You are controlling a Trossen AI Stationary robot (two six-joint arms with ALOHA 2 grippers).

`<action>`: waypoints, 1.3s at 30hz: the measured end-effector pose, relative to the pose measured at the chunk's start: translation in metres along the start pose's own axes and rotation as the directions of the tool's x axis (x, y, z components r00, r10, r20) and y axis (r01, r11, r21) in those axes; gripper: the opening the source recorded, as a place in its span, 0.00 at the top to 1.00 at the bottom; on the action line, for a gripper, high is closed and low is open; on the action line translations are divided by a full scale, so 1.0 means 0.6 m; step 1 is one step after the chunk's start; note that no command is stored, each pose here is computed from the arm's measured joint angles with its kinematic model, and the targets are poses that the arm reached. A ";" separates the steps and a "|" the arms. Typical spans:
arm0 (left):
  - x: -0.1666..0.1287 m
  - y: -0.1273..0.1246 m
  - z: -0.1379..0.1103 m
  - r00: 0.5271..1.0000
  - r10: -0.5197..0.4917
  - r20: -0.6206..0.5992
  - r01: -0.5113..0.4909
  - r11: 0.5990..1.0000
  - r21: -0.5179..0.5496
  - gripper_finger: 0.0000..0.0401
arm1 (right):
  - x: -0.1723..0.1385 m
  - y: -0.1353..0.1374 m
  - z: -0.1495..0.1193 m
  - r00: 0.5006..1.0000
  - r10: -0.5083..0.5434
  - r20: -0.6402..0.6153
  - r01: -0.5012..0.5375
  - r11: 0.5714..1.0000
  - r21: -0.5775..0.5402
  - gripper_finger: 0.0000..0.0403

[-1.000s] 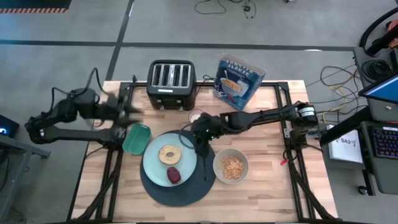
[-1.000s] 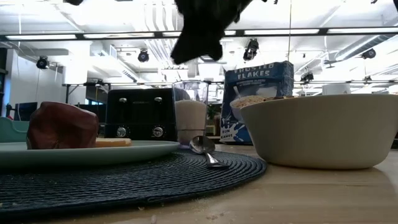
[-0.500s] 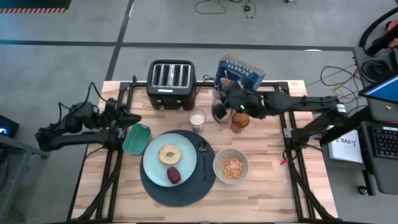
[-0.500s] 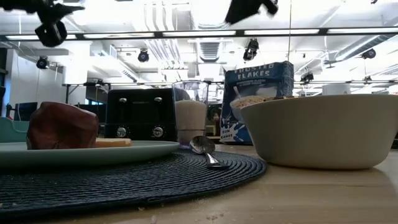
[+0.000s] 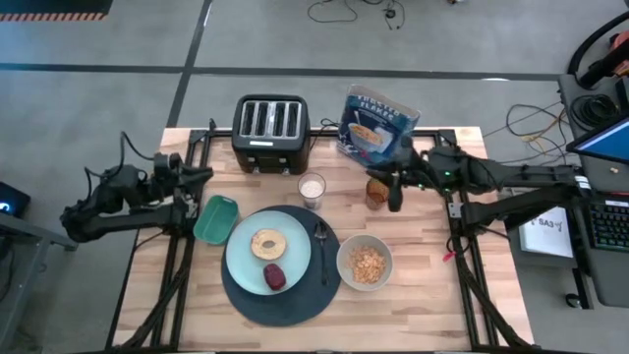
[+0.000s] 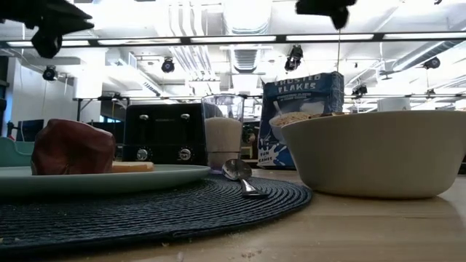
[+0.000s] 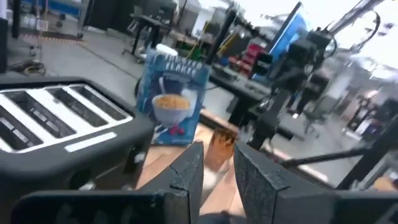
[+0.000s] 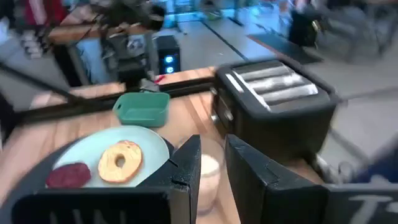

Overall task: Arrange a breakfast setting
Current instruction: Return to Home Position

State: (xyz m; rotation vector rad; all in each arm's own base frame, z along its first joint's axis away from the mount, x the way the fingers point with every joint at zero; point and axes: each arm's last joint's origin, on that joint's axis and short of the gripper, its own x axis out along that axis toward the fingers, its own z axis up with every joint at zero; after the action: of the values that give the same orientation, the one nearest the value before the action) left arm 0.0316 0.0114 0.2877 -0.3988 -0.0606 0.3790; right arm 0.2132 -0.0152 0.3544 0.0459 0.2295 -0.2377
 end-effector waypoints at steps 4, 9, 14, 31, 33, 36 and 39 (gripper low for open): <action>-0.001 0.005 -0.008 0.998 0.042 -0.040 -0.041 0.999 0.031 0.82 | -0.031 -0.006 -0.039 0.999 0.034 -0.009 -0.034 0.999 -0.019 0.84; -0.005 0.004 -0.013 0.998 -0.043 -0.038 0.047 0.993 0.107 0.82 | -0.071 -0.016 -0.085 0.995 0.071 0.066 -0.066 0.995 -0.078 0.84; -0.001 0.002 -0.012 0.998 -0.070 -0.003 0.069 0.982 0.177 0.82 | -0.114 -0.025 -0.121 0.973 0.097 0.209 -0.083 0.994 -0.076 0.84; 0.094 0.033 -0.149 0.985 -0.147 0.089 0.137 0.984 0.112 0.82 | -0.177 -0.044 -0.238 0.888 0.095 0.449 -0.053 0.993 -0.105 0.84; 0.104 0.042 -0.180 0.985 -0.157 0.074 0.150 0.985 0.088 0.82 | -0.169 -0.043 -0.246 0.892 0.101 0.442 -0.048 0.990 -0.129 0.84; 0.105 0.045 -0.191 0.987 -0.152 -0.044 0.155 0.985 0.077 0.82 | -0.149 -0.039 -0.269 0.893 0.141 0.427 -0.083 0.985 -0.153 0.84; 0.109 0.045 -0.199 0.981 -0.170 -0.089 0.182 0.973 0.141 0.82 | -0.131 -0.036 -0.300 0.877 0.178 0.447 -0.110 0.979 -0.174 0.84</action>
State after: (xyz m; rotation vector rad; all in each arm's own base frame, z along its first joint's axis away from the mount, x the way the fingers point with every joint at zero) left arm 0.0988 0.0149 0.1663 -0.2577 0.0070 0.1910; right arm 0.0939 -0.0049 0.1969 -0.1374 -0.2335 -0.0763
